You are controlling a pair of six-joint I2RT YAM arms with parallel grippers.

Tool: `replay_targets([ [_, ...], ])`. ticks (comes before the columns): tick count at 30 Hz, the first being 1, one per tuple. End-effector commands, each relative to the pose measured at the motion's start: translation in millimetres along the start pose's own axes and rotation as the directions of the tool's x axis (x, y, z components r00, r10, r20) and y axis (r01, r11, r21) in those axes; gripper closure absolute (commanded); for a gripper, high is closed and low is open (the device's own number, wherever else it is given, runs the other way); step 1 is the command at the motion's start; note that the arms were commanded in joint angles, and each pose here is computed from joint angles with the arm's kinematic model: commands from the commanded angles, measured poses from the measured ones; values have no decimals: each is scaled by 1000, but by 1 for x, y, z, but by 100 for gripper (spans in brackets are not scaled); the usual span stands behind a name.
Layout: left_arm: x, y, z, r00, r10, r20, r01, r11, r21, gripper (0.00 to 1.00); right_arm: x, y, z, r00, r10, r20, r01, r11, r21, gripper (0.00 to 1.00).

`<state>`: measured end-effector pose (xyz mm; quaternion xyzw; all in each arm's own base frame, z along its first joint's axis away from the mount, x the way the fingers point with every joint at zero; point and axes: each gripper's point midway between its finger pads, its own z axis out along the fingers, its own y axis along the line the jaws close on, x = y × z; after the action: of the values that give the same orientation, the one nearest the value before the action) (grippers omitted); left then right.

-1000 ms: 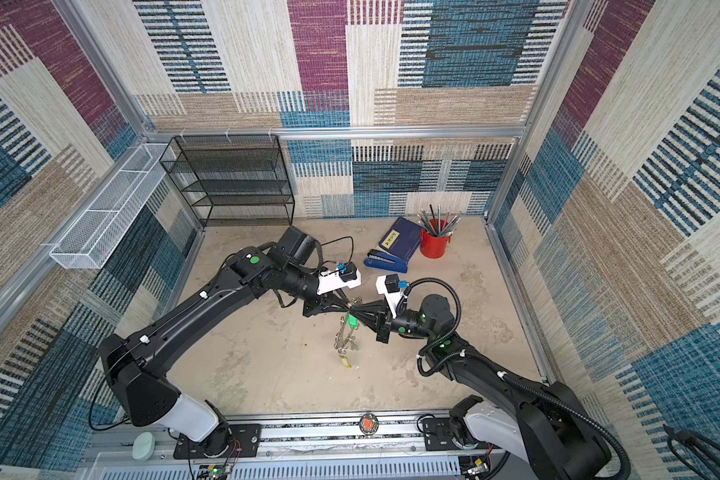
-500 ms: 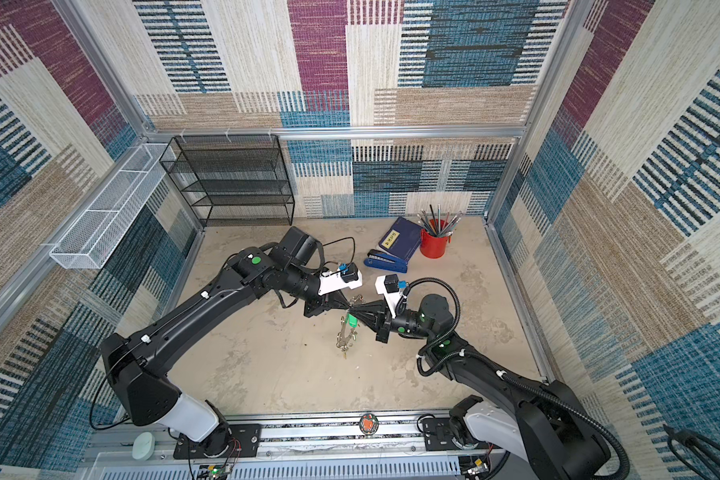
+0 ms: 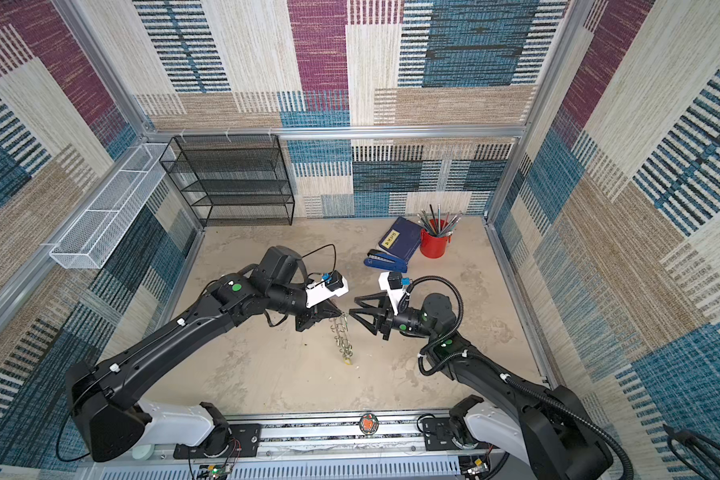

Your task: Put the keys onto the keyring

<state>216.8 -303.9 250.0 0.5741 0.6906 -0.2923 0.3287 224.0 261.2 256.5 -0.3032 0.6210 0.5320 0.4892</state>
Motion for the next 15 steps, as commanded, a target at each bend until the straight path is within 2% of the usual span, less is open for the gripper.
replay_targets([
  [1,-30,7,-9,985,-11,173,20,999,-51,100,-5,8,1,1000,-17,13,18,999,-46,54],
  [8,-37,5,-22,957,-29,288,56,995,-88,100,2,17,5,1000,-10,-20,8,993,-118,63],
  [15,-34,2,-19,955,-45,294,67,996,-66,100,3,22,6,1000,-20,-24,17,991,-136,65],
])
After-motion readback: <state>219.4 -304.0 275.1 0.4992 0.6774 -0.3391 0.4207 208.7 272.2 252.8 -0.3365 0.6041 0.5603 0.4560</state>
